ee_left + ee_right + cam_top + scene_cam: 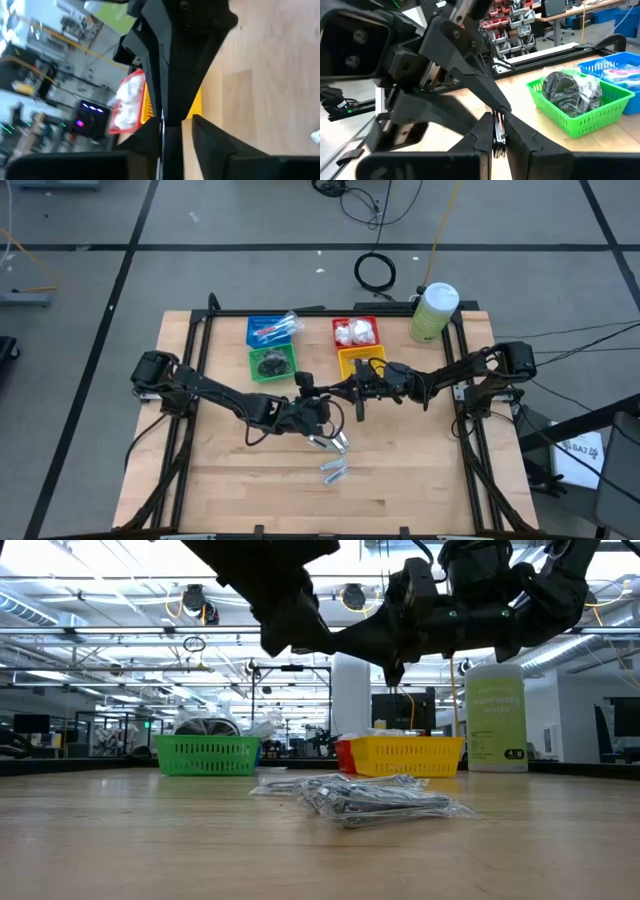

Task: Pick & Place Travel size toiletries
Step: Put the nail cutter into the yellow bin

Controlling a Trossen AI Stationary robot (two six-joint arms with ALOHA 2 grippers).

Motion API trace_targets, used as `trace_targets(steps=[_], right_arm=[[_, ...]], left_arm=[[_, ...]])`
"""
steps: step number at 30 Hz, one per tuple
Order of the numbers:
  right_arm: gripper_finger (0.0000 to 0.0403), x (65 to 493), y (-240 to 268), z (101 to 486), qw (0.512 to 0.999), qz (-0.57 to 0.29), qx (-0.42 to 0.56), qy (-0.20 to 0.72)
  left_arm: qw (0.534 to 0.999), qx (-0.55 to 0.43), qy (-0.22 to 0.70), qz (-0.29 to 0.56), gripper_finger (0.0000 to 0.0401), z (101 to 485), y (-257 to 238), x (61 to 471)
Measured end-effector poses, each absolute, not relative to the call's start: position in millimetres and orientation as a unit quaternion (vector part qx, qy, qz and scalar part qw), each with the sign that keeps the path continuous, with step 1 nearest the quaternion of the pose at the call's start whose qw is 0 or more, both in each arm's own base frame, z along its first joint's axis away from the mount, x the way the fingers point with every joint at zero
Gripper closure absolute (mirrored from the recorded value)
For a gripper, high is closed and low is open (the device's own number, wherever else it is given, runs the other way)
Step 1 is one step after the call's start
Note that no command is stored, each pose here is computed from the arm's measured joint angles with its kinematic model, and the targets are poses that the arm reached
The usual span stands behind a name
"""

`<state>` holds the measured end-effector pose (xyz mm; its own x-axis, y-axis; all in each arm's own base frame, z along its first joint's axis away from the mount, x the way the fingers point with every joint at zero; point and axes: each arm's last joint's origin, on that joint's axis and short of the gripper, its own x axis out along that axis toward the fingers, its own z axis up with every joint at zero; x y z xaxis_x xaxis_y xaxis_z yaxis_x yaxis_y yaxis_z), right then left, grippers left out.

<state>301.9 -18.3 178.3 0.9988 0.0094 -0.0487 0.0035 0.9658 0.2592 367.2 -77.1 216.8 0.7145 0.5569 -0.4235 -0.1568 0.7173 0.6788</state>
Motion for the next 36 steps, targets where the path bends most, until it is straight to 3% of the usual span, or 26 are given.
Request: trace_targets(steps=[4,8,15,26,36], right_arm=[[0.0384,302,-18,178,0.992,0.000,0.122,0.025],[0.0384,302,-21,177,0.992,-0.020,0.120,0.031],[0.0384,299,-25,173,0.990,-0.032,0.113,0.073],[0.0384,263,-27,190,0.964,-0.183,0.047,0.185],[0.0383,229,-47,159,0.930,-0.287,0.076,0.216]], left_arm=[[0.894,0.254,0.304,0.209,0.0254,225,-83,370],[0.922,0.184,0.308,0.149,0.0202,248,-92,376],[0.921,0.119,0.363,0.079,0.0136,291,-101,369],[0.940,0.080,0.288,0.163,0.0167,307,-100,280],[0.952,-0.015,0.219,0.212,0.0179,263,-65,227]])
